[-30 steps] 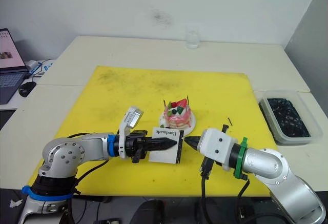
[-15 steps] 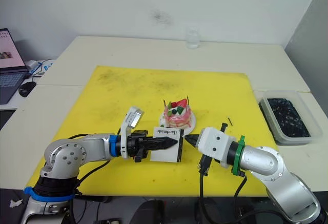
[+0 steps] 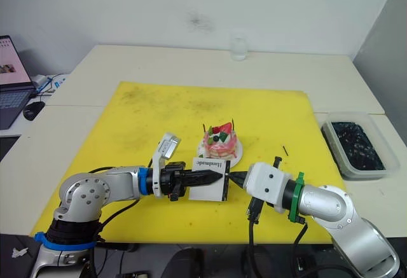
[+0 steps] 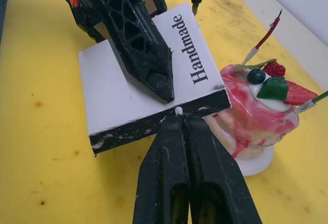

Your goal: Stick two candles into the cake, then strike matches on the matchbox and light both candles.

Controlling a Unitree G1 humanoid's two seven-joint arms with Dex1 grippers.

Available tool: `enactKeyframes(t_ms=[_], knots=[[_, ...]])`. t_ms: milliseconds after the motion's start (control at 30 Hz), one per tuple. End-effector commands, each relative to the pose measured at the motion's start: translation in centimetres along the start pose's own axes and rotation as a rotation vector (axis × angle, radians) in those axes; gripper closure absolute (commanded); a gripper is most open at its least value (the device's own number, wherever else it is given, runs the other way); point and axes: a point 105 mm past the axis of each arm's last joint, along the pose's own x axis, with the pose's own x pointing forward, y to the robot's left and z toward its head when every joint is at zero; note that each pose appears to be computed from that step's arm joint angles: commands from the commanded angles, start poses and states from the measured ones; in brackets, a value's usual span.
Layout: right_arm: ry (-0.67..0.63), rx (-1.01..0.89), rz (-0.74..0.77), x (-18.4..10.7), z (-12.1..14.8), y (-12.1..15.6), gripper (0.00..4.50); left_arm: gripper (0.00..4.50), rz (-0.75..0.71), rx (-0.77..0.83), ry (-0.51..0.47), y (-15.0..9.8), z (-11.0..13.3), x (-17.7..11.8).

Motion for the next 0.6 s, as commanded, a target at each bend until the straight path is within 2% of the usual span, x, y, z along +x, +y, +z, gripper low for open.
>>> enactKeyframes(t_ms=[33, 600], knots=[[0.008, -0.038, -0.008, 0.0, 0.1, -0.4, 4.46, 4.50, -0.045, 0.042, -0.015, -1.1, 0.7, 0.3], [0.030, -0.079, 0.109, 0.9, -0.4, 0.9, 4.46, 4.50, -0.073, 0.101, -0.031, -2.0, 1.4, 1.1]])
